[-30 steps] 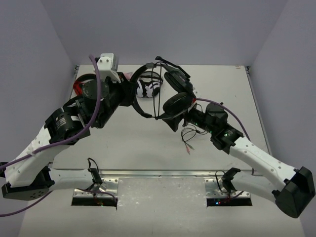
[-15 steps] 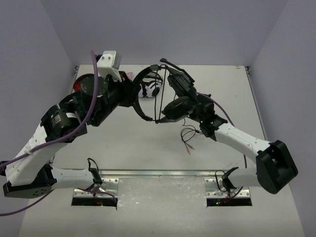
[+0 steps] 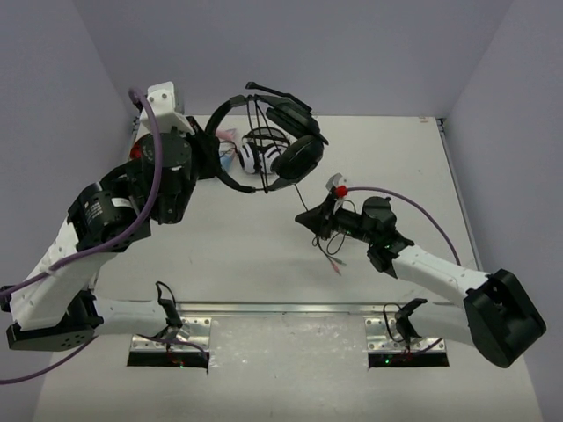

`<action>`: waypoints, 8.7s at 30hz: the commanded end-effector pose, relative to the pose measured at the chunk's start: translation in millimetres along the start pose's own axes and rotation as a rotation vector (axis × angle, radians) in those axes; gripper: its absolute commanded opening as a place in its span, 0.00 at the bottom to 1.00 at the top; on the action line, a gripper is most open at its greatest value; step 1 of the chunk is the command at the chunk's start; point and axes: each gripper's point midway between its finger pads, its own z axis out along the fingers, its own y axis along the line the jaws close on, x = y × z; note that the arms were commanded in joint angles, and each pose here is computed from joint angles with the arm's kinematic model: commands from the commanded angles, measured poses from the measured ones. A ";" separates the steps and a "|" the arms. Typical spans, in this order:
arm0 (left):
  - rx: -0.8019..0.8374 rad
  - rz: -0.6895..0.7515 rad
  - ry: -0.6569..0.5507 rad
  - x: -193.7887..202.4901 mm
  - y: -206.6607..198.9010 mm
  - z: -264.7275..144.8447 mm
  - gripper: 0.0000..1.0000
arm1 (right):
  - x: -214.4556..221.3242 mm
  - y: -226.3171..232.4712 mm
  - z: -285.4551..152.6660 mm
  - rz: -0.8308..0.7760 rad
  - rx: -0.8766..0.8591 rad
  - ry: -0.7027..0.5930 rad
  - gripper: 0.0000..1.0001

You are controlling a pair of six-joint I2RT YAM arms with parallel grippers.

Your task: Wrap the headphones

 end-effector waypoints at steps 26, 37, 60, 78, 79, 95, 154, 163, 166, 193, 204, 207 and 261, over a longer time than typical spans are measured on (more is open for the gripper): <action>-0.551 -0.049 -0.021 80.8 86.1 120.3 0.00 | -63.1 202.9 -38.9 0.034 -0.530 0.011 0.01; -0.093 0.281 0.235 165.6 42.1 140.6 0.00 | -114.5 85.3 -26.1 -0.507 0.076 0.156 0.01; 0.535 0.474 0.295 205.5 -43.7 46.4 0.00 | -213.5 -84.6 -57.8 -0.627 0.645 0.135 0.20; 0.648 0.390 0.172 159.5 -55.0 14.4 0.00 | -157.9 -128.5 -53.5 -0.343 0.594 0.120 0.05; 0.644 0.375 0.152 152.0 -55.9 13.5 0.00 | -153.2 -125.7 -51.6 -0.324 0.573 0.112 0.02; 0.570 0.019 -0.090 -15.4 -95.2 -5.1 0.00 | -97.6 14.3 37.3 0.122 -0.094 -0.142 0.07; 0.111 0.522 0.166 179.4 15.6 126.2 0.00 | -190.5 14.8 -50.9 -0.620 0.420 -0.002 0.01; 0.559 0.585 0.214 208.2 -40.0 61.6 0.01 | -224.0 -57.7 -84.2 -0.649 0.678 -0.018 0.01; 0.694 0.584 0.255 214.3 -56.9 41.1 0.00 | -221.9 -82.3 -89.6 -0.637 0.716 0.011 0.01; 0.566 -0.064 -0.248 -36.8 -55.8 -35.7 0.00 | -118.4 25.4 -18.6 0.127 -0.161 -0.177 0.06; 0.356 -0.282 -0.276 -71.4 -33.9 -22.8 0.00 | -101.6 104.0 51.9 0.236 -0.455 -0.217 0.06; 0.206 -0.305 -0.291 -78.5 -13.3 -13.9 0.00 | -77.6 113.7 62.0 0.283 -0.497 -0.194 0.01; 0.865 0.550 0.380 223.7 -58.0 28.5 0.00 | -174.6 -112.5 -87.1 -0.754 0.724 0.295 0.12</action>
